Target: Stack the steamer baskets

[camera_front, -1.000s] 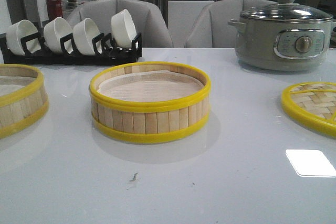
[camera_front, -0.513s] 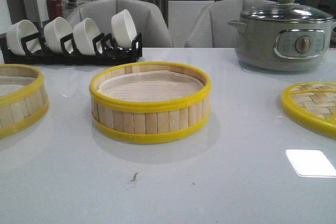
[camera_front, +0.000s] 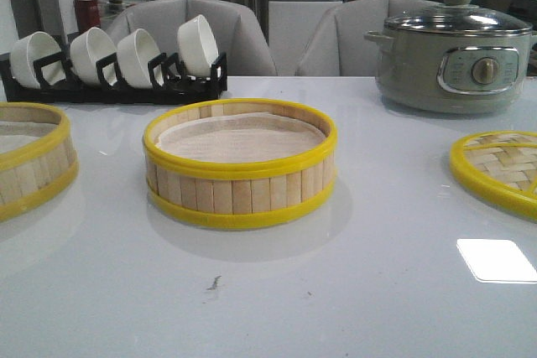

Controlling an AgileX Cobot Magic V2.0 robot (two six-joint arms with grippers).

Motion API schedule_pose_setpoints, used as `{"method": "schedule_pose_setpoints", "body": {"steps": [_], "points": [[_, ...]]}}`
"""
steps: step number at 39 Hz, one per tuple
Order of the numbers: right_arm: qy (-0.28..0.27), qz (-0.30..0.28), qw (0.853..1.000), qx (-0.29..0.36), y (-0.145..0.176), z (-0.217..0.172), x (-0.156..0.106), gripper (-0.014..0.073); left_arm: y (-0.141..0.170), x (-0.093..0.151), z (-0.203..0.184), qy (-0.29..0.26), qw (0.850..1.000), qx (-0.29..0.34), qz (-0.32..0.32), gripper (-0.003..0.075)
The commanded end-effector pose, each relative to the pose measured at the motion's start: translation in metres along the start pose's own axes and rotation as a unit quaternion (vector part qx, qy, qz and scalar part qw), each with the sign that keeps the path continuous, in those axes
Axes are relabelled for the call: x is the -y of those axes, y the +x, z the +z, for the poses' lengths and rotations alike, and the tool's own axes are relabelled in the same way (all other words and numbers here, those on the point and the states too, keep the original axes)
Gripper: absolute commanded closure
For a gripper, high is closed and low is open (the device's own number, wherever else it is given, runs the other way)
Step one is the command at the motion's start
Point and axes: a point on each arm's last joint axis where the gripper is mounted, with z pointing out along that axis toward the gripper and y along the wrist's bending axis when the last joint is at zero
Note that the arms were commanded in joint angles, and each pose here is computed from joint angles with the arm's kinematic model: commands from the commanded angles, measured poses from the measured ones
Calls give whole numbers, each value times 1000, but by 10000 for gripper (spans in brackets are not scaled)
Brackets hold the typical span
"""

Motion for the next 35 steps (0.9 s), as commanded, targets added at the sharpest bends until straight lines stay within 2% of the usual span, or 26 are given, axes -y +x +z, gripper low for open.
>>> {"method": "schedule_pose_setpoints", "body": {"steps": [1,15,21,23,25,27,28,32,35], "points": [[3,-7,998,58,-13,-3,0,540,-19,0,-12,4,997,72,-1,634],[3,-7,998,63,-14,-3,0,540,-15,1,-11,10,999,51,-9,634],[5,-8,994,113,-23,-5,0,540,-14,1,-11,10,999,48,-9,634],[4,5,988,154,-32,-7,0,540,-13,1,-11,8,999,43,-8,634],[-2,42,983,176,-42,-10,0,540,-13,1,-11,8,999,40,-8,634],[-11,76,976,203,-63,-17,-2,540,-12,1,-11,7,999,36,-7,634],[-15,74,975,211,-76,-21,-4,540,-11,0,-11,3,999,33,-3,634],[-20,28,985,172,-120,-28,-13,540,-11,-1,-11,-6,1000,30,9,634],[-19,5,995,103,-145,-15,-17,540,-11,-1,-11,-6,1000,30,9,634]]}}
